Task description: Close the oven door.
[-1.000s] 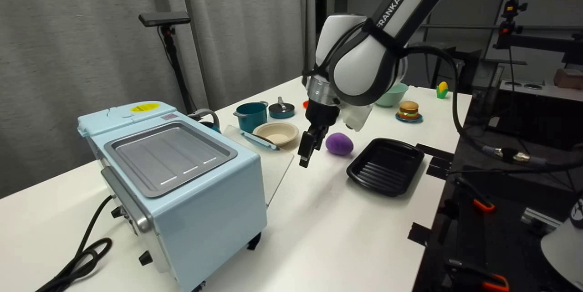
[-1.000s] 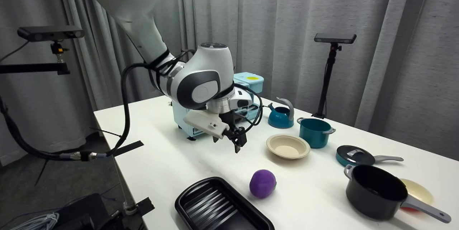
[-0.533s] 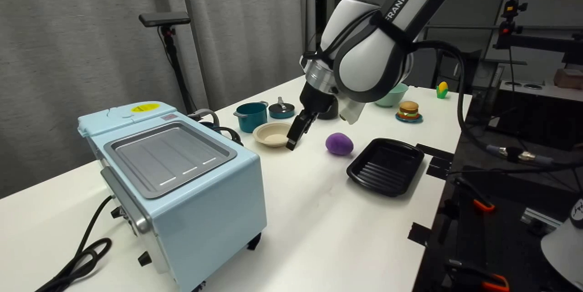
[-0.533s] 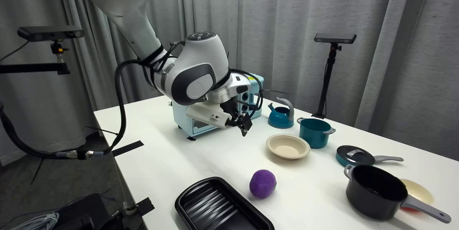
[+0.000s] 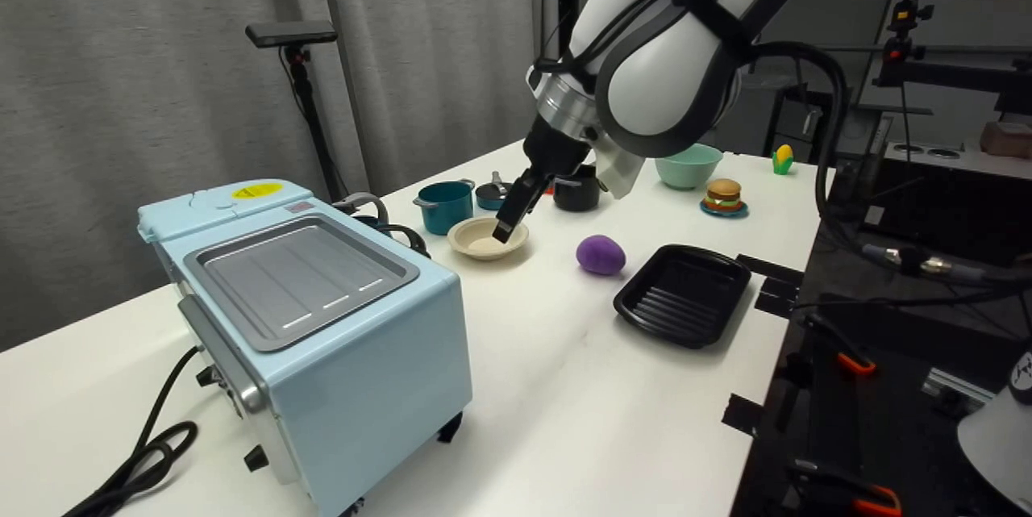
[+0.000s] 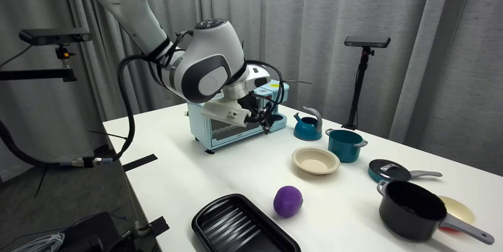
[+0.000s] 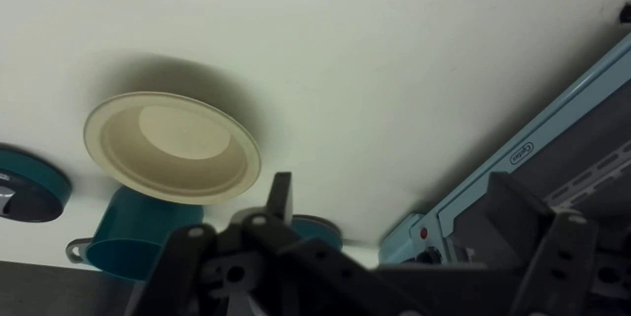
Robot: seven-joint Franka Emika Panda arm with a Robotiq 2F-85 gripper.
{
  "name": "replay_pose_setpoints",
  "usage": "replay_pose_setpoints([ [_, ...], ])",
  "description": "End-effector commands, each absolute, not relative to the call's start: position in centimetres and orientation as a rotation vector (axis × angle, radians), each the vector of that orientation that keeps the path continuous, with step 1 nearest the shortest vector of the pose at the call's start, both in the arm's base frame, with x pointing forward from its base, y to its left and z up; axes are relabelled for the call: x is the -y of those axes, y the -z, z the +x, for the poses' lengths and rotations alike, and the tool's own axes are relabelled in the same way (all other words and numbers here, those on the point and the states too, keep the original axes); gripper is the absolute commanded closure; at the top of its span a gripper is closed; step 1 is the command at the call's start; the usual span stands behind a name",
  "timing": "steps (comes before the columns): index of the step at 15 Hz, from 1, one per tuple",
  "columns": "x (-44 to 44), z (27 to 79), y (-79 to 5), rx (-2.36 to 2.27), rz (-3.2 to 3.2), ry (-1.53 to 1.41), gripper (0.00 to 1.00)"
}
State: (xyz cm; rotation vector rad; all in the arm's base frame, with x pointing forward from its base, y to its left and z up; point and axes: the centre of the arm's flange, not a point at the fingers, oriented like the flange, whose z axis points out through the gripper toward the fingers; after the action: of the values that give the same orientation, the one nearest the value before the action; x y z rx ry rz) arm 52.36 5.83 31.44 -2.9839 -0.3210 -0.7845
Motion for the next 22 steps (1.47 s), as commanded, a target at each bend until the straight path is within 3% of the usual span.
replay_pose_setpoints([
  [1,-5.6,50.9,-33.8,0.355,-2.982,0.811,0.0],
  [22,-5.9,50.8,-33.1,0.379,-3.003,0.8,0.0],
])
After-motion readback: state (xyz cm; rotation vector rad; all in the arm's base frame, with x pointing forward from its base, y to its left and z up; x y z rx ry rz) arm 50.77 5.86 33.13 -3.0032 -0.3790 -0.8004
